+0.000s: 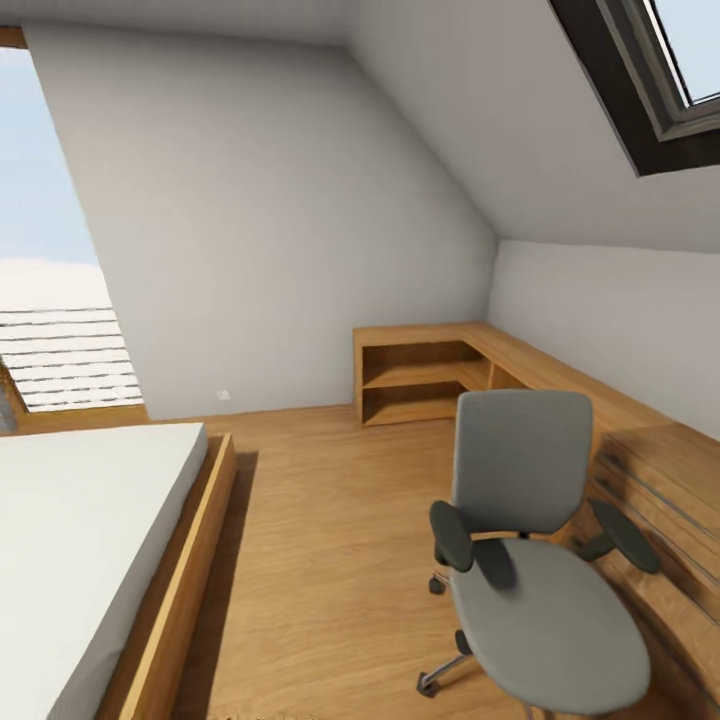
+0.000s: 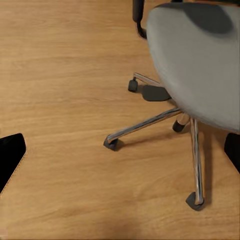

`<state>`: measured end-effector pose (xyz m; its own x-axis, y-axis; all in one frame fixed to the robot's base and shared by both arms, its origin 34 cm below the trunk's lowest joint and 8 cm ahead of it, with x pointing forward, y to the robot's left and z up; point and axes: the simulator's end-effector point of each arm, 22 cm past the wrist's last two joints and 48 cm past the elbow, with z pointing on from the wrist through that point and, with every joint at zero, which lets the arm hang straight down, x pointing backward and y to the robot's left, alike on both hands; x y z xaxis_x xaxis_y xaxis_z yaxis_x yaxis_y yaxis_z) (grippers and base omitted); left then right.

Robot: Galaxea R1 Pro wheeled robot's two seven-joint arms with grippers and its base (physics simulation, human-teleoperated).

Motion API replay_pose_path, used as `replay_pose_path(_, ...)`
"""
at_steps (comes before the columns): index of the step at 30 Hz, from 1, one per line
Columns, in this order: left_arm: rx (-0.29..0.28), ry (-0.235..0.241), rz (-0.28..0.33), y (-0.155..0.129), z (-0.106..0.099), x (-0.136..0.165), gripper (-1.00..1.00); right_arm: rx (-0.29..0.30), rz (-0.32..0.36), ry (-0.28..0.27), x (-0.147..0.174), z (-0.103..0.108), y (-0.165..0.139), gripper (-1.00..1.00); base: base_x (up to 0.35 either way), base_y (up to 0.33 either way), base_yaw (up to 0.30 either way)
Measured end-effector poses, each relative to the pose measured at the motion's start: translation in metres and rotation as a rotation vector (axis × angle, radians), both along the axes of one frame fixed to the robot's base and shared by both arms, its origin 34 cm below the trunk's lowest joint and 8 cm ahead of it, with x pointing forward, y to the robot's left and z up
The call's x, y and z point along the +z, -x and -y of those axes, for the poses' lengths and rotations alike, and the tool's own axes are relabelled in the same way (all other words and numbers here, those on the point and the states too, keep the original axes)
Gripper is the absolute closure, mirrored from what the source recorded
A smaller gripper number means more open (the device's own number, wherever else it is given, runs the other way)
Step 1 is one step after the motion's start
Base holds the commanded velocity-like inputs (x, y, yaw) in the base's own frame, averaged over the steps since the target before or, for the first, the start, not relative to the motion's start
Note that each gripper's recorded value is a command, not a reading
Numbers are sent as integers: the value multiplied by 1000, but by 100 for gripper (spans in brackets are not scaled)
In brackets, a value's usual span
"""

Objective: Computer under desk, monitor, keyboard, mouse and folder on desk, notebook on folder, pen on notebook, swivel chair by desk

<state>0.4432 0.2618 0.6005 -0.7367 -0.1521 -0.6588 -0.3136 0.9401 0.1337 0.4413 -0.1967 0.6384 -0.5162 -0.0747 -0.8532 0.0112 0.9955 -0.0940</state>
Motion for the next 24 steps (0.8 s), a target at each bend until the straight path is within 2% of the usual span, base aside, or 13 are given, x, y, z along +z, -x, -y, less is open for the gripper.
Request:
replay_pose_path(18, -1, 0, -5, 1, 0, -1, -100, 2, -8, 1, -2, 0, 1, -100, 0, 0, 282)
replay_pose_path(24, -1, 0, -5, 2, 0, -1, -100, 1, -7, 2, -2, 1, 2, -100, 164, 0, 50)
